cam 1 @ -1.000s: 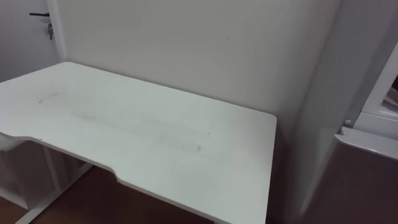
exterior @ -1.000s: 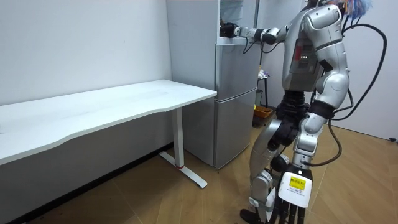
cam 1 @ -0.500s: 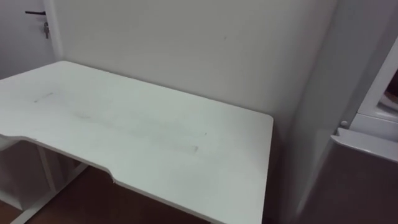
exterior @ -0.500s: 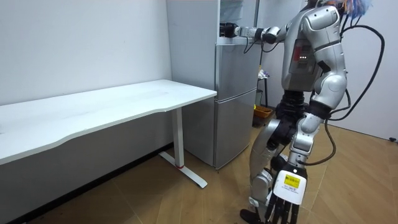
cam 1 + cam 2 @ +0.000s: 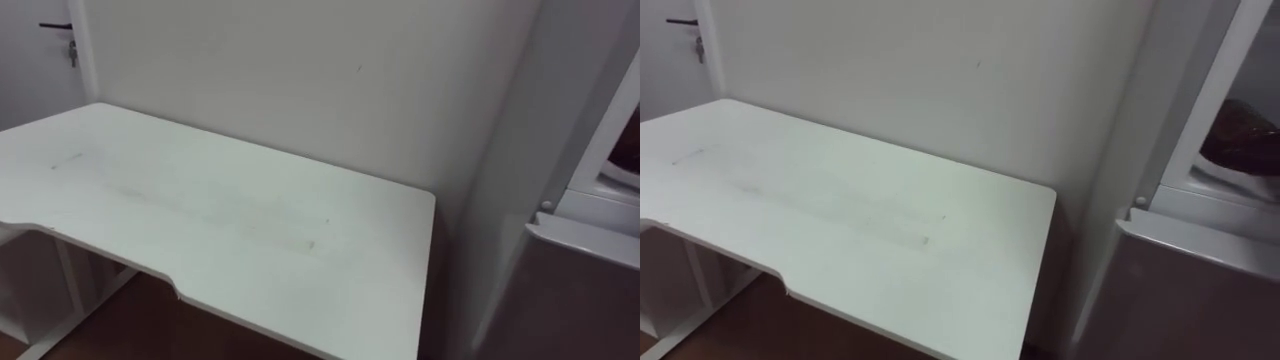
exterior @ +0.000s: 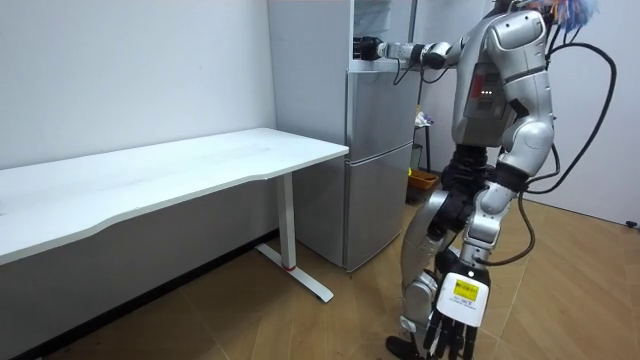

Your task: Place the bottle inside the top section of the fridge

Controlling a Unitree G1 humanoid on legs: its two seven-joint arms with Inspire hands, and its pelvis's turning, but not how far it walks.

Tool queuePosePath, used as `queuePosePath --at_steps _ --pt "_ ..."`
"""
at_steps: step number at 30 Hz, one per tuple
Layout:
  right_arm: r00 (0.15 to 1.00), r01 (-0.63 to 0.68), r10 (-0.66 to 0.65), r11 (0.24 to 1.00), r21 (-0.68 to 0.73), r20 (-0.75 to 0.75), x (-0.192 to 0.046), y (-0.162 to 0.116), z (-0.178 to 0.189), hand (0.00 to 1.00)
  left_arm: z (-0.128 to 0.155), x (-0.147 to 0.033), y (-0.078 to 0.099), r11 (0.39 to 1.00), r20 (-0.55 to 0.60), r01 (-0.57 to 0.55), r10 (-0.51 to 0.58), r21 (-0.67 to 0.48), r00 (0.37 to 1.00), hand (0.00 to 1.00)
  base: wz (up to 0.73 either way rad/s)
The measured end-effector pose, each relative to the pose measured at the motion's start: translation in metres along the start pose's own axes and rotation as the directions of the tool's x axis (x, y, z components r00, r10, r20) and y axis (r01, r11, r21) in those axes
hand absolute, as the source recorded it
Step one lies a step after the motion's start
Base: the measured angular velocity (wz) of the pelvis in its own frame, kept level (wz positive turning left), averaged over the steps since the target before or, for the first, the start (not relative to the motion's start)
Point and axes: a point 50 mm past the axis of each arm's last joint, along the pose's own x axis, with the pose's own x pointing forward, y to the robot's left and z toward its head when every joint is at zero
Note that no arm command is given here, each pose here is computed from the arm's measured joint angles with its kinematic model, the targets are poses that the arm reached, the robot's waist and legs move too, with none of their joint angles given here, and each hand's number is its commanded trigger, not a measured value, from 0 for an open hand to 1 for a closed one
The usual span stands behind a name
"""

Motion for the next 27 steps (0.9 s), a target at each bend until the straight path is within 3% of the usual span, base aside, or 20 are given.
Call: queuePosePath --at_steps 5,14,27 --pt "1.000 -0.010 0.010 0.999 -0.032 -0.015 -0.001 0.006 0.002 0.00 -0.002 0.001 0.000 1.000 -0.010 0.001 -0.001 0.002 1.000 0.00 -0.08" --pt "0.996 -0.004 0.011 0.996 -0.085 0.086 -0.008 0.022 0.020 0.00 0.003 0.001 0.001 1.000 0.032 -0.007 0.007 -0.014 0.999 0.00 -0.02" --pt "0.965 -0.065 0.100 0.987 -0.149 0.243 -0.043 0.048 0.024 0.00 0.012 0.001 -0.001 1.000 0.057 -0.006 0.007 -0.012 0.998 0.00 -0.10"
